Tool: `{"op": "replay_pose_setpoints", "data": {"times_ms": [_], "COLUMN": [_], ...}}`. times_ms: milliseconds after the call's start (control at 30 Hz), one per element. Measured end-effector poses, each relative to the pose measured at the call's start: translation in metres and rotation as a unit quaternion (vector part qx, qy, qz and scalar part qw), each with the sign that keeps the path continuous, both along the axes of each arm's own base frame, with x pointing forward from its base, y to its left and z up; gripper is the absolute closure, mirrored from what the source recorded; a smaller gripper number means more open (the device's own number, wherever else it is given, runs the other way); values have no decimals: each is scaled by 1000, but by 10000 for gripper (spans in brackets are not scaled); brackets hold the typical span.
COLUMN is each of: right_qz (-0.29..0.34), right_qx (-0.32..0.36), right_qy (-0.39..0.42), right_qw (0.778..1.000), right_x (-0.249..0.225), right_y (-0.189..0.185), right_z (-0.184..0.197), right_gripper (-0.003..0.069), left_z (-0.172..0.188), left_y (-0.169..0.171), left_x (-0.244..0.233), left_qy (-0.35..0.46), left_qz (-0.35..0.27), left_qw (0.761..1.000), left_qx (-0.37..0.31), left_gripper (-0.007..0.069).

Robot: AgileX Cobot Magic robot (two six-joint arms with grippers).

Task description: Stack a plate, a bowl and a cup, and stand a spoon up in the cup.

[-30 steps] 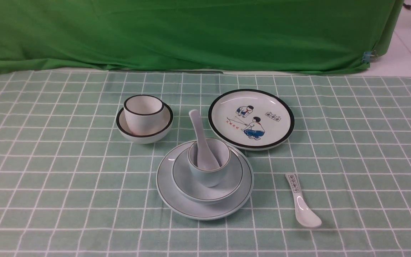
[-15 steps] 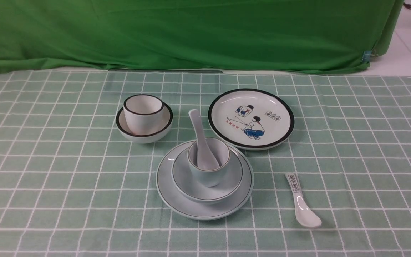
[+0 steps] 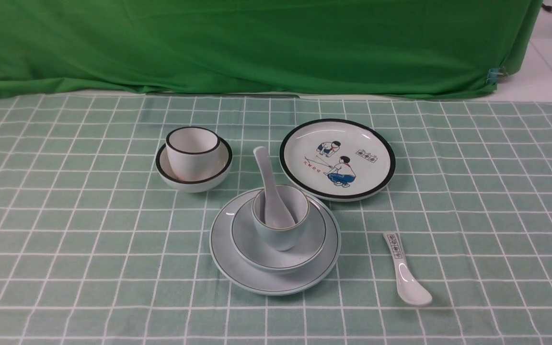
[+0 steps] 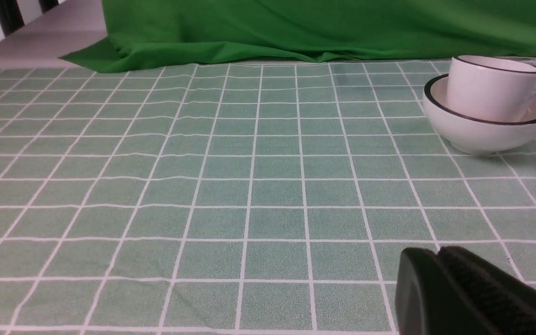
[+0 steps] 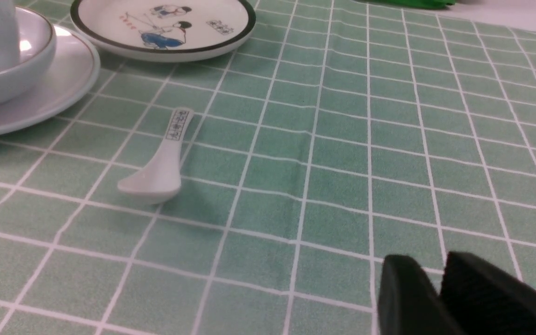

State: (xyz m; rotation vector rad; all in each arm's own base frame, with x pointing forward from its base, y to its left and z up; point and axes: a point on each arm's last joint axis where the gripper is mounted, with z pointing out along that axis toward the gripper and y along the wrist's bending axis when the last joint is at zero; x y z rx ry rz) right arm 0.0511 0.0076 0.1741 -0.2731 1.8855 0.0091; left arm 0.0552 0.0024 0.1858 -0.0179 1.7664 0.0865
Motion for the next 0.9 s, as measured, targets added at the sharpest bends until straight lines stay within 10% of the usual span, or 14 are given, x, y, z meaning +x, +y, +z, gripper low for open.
{"op": "replay_pose_setpoints", "data": {"times_ms": [900], "right_qz": [0], "right_qx": [0], "right_qy": [-1], "right_qw": [1000], "right_x": [0], "right_y": [0], "right_z": [0], "right_gripper": [443], "left_z": [0], "left_y": [0], "left_x": [0], "left_qy": [-1], "left_qz": [0], "left_qw": [1000], "left_qx": [7], "left_gripper": [614]}}
